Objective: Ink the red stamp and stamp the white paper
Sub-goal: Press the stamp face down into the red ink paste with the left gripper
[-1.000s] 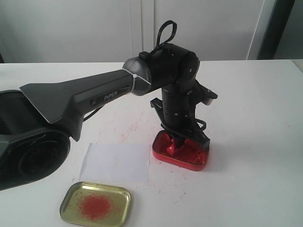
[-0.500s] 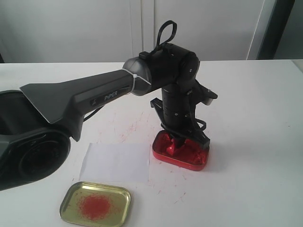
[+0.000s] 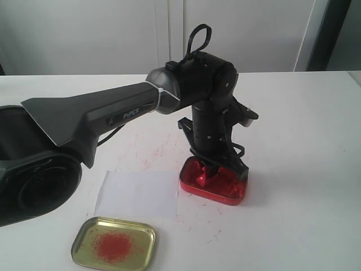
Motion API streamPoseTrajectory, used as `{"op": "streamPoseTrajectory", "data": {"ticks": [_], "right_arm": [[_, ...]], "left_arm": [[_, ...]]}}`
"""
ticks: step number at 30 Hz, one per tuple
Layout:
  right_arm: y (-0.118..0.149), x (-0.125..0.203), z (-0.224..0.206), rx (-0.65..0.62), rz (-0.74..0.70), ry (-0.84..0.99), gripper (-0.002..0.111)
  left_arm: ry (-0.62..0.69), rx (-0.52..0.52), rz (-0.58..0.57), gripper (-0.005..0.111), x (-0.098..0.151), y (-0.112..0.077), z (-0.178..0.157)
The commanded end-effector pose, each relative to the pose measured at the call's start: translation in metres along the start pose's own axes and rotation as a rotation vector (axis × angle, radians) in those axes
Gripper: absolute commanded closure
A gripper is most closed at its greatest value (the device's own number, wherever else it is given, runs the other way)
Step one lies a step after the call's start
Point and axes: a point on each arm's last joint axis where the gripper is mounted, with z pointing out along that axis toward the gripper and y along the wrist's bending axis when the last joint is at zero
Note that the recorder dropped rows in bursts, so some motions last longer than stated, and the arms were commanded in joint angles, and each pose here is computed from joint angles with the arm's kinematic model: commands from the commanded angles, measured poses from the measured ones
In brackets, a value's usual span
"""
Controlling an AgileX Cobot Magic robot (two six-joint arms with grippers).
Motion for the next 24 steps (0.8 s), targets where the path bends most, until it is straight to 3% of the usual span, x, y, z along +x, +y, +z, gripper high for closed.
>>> {"op": "streamPoseTrajectory", "data": {"ticks": [1,24], "right_arm": [[-0.0001,0.0003,0.0002,0.000,0.005,-0.015,0.108],[-0.0001,0.0003,0.0002,0.000,0.005,-0.015,0.108]], "left_arm": [[-0.014,-0.011,0.003,0.107,0.0028,-0.0019,-0.0242],[-0.038,-0.016,0.022,0.107,0.0002,-0.0081,-0.0246]]}}
